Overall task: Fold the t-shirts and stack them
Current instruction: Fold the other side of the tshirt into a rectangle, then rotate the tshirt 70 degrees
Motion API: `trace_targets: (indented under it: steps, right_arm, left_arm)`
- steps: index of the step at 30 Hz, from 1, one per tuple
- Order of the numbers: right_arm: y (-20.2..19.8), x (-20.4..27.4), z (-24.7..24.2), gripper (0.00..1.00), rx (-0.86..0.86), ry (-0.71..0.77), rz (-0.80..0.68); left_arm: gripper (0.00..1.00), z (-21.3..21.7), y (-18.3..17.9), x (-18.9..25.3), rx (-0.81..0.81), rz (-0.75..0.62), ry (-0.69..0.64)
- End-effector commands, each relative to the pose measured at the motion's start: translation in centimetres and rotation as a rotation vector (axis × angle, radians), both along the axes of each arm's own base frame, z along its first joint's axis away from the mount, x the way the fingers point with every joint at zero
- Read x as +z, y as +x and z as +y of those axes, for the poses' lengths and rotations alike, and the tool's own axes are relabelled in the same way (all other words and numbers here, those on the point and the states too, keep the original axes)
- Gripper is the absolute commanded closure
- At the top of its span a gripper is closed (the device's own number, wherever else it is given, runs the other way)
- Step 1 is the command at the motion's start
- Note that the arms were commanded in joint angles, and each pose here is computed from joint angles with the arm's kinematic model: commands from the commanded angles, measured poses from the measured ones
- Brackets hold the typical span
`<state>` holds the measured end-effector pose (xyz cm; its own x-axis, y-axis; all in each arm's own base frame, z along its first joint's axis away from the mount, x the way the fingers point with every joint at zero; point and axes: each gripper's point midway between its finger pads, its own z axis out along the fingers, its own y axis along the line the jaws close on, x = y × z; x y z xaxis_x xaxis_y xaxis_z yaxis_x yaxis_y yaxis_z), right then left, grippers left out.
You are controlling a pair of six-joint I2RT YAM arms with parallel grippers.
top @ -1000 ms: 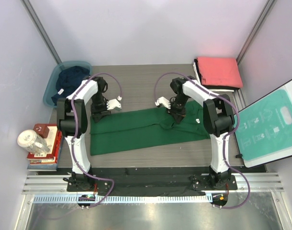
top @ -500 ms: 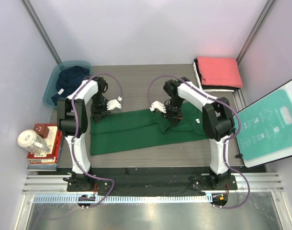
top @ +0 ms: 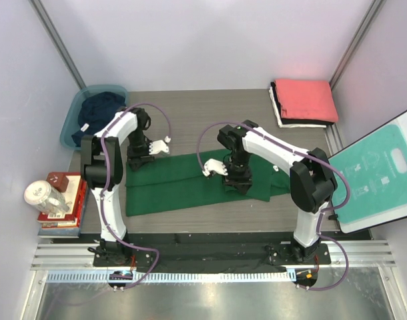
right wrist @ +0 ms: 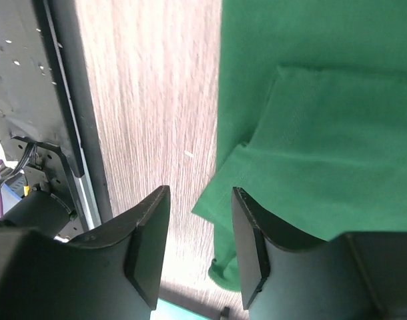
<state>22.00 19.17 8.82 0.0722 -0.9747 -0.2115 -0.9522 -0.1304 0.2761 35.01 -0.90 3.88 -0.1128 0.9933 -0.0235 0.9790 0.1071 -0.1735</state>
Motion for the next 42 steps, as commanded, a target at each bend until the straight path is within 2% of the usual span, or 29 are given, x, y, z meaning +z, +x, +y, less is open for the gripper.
trace_targets:
  steps: [1, 2, 4, 5, 8, 10, 13, 14, 15, 16, 18, 21, 29, 34, 42]
  right_arm:
    - [-0.5, 2.1, -3.5, 0.53, -0.064, -0.12, -0.013]
    - [1.2, 1.7, -3.2, 0.54, -0.114, -0.104, -0.073]
    - [3.4, 1.4, -3.8, 0.57, -0.179, -0.096, -0.101]
    - [4.9, 1.1, -4.9, 0.58, -0.261, -0.092, -0.111]
    - [7.5, 0.0, -6.1, 0.66, -0.364, -0.076, -0.102]
    - [8.5, -0.6, -6.2, 0.74, -0.379, -0.072, -0.101]
    - [11.8, -2.4, -7.4, 0.81, -0.412, -0.128, -0.219]
    - [13.6, -3.1, -7.7, 0.81, -0.429, -0.126, -0.276]
    - [15.2, -3.0, -9.0, 0.76, -0.47, -0.148, -0.316]
    - [16.1, -4.3, -9.6, 0.73, -0.528, -0.163, -0.295]
    - [19.6, -3.1, -10.7, 0.68, -0.657, -0.101, -0.316]
    - [22.7, -2.3, -11.8, 0.65, -0.799, -0.03, -0.323]
    - [23.8, -4.4, -13.8, 0.65, -0.846, -0.074, -0.31]
    - [23.3, -5.4, -14.3, 0.65, -0.835, -0.098, -0.291]
    - [23.2, -7.0, -15.0, 0.65, -0.854, -0.152, -0.293]
  left_arm:
    - [0.46, -0.3, 0.1, 0.4, -0.02, -0.007, -0.016]
    - [0.46, -0.5, 0.1, 0.5, -0.018, -0.009, -0.019]
    - [0.46, -0.5, 0.0, 0.8, -0.005, -0.016, -0.022]
    - [0.46, -0.5, -0.1, 0.9, 0.0, -0.017, -0.025]
    - [0.46, -0.8, -0.5, 1.4, 0.005, -0.015, -0.029]
    - [0.46, -0.8, -0.7, 1.6, 0.001, -0.022, -0.019]
    - [0.51, -1.1, -0.6, 1.7, -0.004, -0.04, -0.009]
    - [0.51, -1.2, -0.6, 1.9, 0.01, -0.048, -0.012]
    - [0.52, -1.2, -0.5, 2.0, 0.015, -0.049, -0.009]
    - [0.52, -1.2, -0.5, 2.0, 0.023, -0.052, -0.007]
    - [0.48, -1.2, -0.5, 2.4, 0.043, -0.062, -0.001]
    - [0.46, -1.0, -0.7, 2.6, 0.052, -0.082, 0.006]
    - [0.45, -0.6, -0.9, 0.9, 0.078, -0.074, 0.041]
    - [0.46, 0.8, -0.3, -2.2, 0.077, -0.087, 0.146]
    - [0.46, 0.6, -0.7, -3.7, 0.102, -0.061, 0.144]
